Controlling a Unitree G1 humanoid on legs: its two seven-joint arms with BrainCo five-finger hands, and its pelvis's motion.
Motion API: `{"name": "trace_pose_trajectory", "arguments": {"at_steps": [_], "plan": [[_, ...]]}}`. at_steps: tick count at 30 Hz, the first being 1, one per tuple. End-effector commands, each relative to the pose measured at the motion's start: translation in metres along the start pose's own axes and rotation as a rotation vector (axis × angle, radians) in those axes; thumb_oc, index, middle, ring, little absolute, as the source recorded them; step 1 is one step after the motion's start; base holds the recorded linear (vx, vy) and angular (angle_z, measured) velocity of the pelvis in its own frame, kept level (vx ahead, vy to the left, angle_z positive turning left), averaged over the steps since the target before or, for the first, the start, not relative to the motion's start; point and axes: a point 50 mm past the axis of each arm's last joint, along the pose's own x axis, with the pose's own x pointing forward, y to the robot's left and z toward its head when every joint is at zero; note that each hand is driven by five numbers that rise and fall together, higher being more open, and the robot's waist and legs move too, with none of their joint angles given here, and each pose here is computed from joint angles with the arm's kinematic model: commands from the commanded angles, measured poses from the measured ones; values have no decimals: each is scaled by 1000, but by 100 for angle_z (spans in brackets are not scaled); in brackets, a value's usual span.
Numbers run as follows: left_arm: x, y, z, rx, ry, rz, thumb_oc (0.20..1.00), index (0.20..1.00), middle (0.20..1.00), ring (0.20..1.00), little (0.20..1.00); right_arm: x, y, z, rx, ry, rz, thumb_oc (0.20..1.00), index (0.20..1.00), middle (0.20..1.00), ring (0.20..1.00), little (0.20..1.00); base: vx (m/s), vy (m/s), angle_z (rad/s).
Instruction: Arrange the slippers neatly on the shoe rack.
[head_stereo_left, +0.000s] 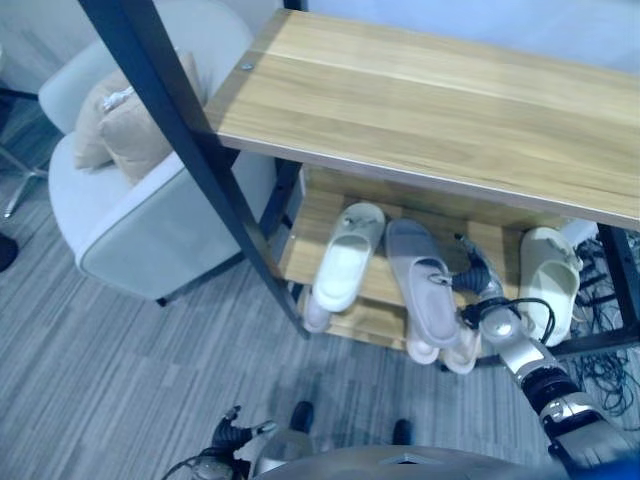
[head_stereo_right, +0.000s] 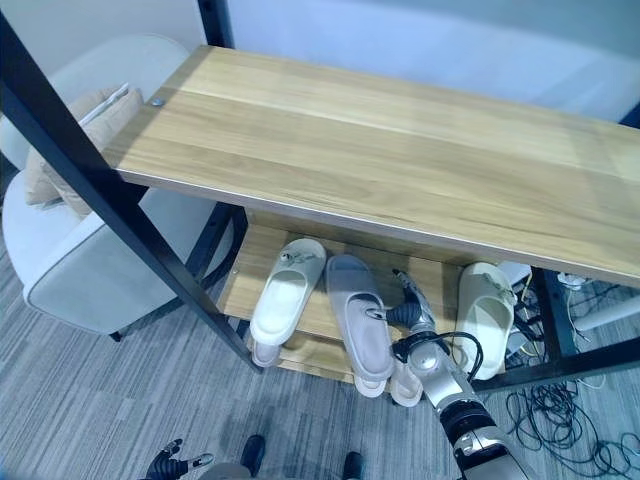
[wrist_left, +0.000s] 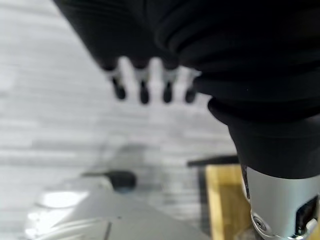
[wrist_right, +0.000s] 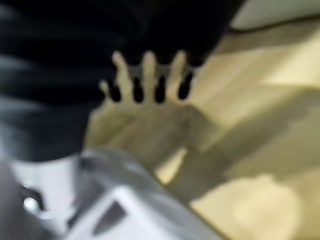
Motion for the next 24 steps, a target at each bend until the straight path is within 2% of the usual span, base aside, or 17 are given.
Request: {"name": "trace_pose_trajectory", "arguments": {"at_steps": [1,8,9,10,11,12,17,24], "plan": [[5,3,11,49,-25,14,1000,1000,1000,1000,1000,13,-18,16,49,-66,-70,1000,1000,1000,1000,1000,12,1,20],[-1,6,-12,69,54,1,1000,1000,1000,1000,1000,25,-4,23,104,-34,15,1000,1000,1000,1000,1000,11,10,7],[-1,6,-13,68,64,0,1000,1000,1000,1000,1000,26,-3,25,109,-35,23,555,555,555,555,555,0,0,0],[-1,6,-13,66,66,0,1000,1000,1000,1000,1000,26,-2,25,111,-35,28,391,391,391,391,391,0,0,0],[-1,6,-13,66,66,0,1000,1000,1000,1000,1000,26,-2,25,111,-35,28,325,325,325,325,325,0,0,0],[-1,4,-14,68,70,-7,1000,1000,1000,1000,1000,24,0,22,109,-23,37,200,200,200,200,200,0,0,0],[-1,-2,-12,69,64,-23,1000,1000,1000,1000,1000,18,-5,16,99,-31,8,200,200,200,200,200,0,0,0],[0,-10,-5,62,38,-34,1000,1000,1000,1000,1000,-7,-33,12,114,-120,-129,200,200,200,200,200,-9,2,-2]]}}
